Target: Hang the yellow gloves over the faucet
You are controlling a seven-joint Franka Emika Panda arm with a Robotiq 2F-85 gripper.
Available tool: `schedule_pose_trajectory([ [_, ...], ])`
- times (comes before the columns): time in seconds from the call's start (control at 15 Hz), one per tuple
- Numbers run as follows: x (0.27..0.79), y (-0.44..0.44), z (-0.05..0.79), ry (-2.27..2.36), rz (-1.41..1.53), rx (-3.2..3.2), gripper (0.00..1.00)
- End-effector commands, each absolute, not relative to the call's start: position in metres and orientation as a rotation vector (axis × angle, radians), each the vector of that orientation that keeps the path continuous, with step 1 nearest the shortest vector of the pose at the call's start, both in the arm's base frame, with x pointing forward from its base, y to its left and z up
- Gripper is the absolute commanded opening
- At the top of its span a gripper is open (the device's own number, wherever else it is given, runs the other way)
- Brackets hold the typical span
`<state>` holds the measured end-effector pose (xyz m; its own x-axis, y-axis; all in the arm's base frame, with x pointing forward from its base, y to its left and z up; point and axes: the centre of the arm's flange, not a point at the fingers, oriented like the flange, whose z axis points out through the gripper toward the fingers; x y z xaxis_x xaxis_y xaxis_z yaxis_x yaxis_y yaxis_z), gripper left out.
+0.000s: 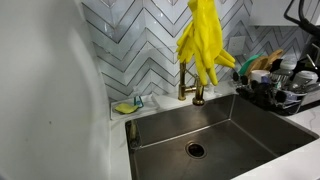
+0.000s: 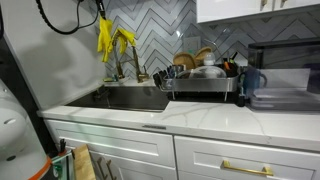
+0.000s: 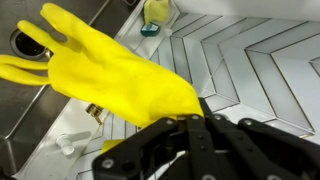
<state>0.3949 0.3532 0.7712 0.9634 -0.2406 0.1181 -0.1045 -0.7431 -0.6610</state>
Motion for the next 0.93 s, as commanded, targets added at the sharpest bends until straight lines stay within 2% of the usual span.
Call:
schedule_pose_trajectory([
  [0.0,0.386,0.378,0.778,0.299,-0.226,-2.305,0.0],
  [0.67,0.437,0.367,0.772,0.582,-0.613,-2.013,0.0],
  [0.87,0.445,0.36,0.754,0.664,-0.63,-2.02,0.0],
])
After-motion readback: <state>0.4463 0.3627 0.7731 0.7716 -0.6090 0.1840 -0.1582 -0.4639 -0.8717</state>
